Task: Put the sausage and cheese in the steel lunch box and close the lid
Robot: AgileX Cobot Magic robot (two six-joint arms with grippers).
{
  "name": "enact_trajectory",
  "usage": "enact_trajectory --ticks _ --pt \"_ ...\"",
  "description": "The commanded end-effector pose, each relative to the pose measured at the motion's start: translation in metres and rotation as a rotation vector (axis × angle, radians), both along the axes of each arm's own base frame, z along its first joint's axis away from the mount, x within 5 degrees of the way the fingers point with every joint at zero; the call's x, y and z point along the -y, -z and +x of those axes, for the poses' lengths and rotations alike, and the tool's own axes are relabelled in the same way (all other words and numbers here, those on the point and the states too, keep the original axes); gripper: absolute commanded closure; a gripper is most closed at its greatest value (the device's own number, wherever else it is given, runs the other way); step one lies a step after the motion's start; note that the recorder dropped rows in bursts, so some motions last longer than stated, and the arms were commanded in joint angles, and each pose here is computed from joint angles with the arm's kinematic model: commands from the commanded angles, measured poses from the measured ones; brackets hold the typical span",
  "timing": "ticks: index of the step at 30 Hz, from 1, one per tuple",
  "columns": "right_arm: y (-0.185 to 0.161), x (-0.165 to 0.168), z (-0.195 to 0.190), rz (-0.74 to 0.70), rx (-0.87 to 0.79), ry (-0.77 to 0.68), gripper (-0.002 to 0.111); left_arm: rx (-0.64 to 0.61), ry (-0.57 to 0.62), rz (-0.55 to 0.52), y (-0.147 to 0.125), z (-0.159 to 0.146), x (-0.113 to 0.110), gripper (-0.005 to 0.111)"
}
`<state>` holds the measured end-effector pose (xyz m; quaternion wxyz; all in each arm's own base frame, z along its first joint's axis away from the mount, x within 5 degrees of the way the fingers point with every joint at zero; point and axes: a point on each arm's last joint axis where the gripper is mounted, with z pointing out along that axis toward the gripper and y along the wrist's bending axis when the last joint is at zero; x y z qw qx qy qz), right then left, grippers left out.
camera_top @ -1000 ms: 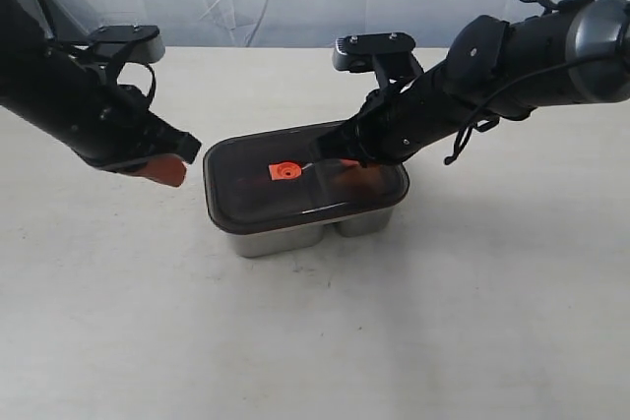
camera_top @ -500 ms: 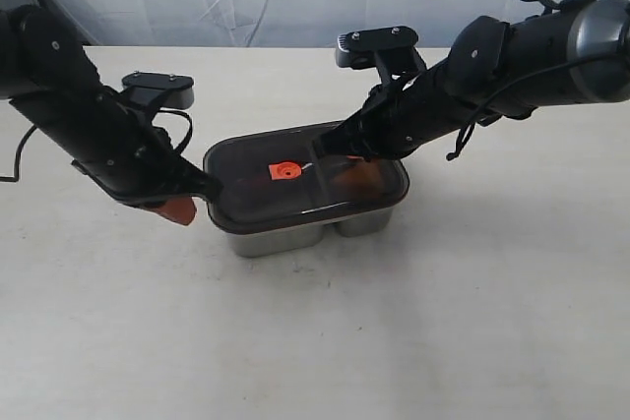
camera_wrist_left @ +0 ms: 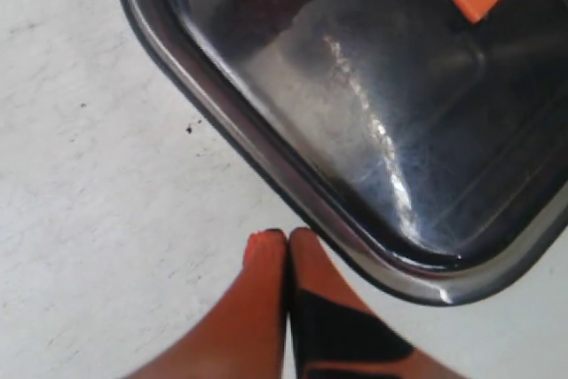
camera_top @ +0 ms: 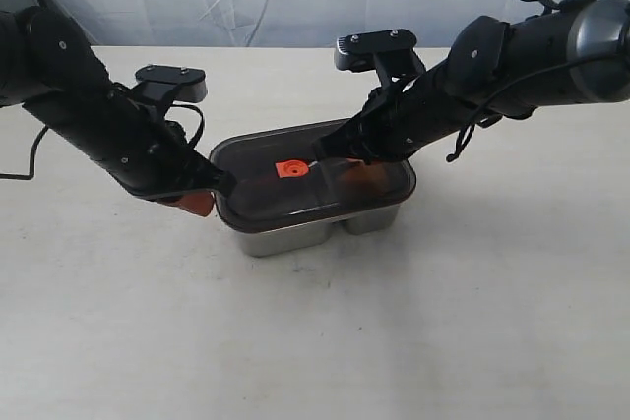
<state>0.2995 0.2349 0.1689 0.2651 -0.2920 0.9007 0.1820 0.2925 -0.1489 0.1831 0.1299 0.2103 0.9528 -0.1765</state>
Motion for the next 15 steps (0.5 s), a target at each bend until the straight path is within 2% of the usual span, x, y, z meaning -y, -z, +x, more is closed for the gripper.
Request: enact_trajectory --ticks 1,7,12,15 --pt "-0.003 0.003 -0.001 -0.001 -0.006 -0.005 0.109 0.016 0.0 -0.048 -0.001 0.001 0.005 0.106" --pt "-0.013 0.004 -0.003 0.007 0.014 -0.014 0.109 -0.002 -0.006 0.045 -0.001 -0.001 -0.005 0.106" --pt "-0.038 0.013 -0.007 -0.025 0.067 0.013 0.109 0.208 -0.049 -0.028 -0.044 0.0 -0.007 0.106" --pt "-0.034 0.017 -0.006 -0.073 0.063 0.03 0.109 0.203 -0.036 -0.063 -0.048 0.0 -0.002 0.106"
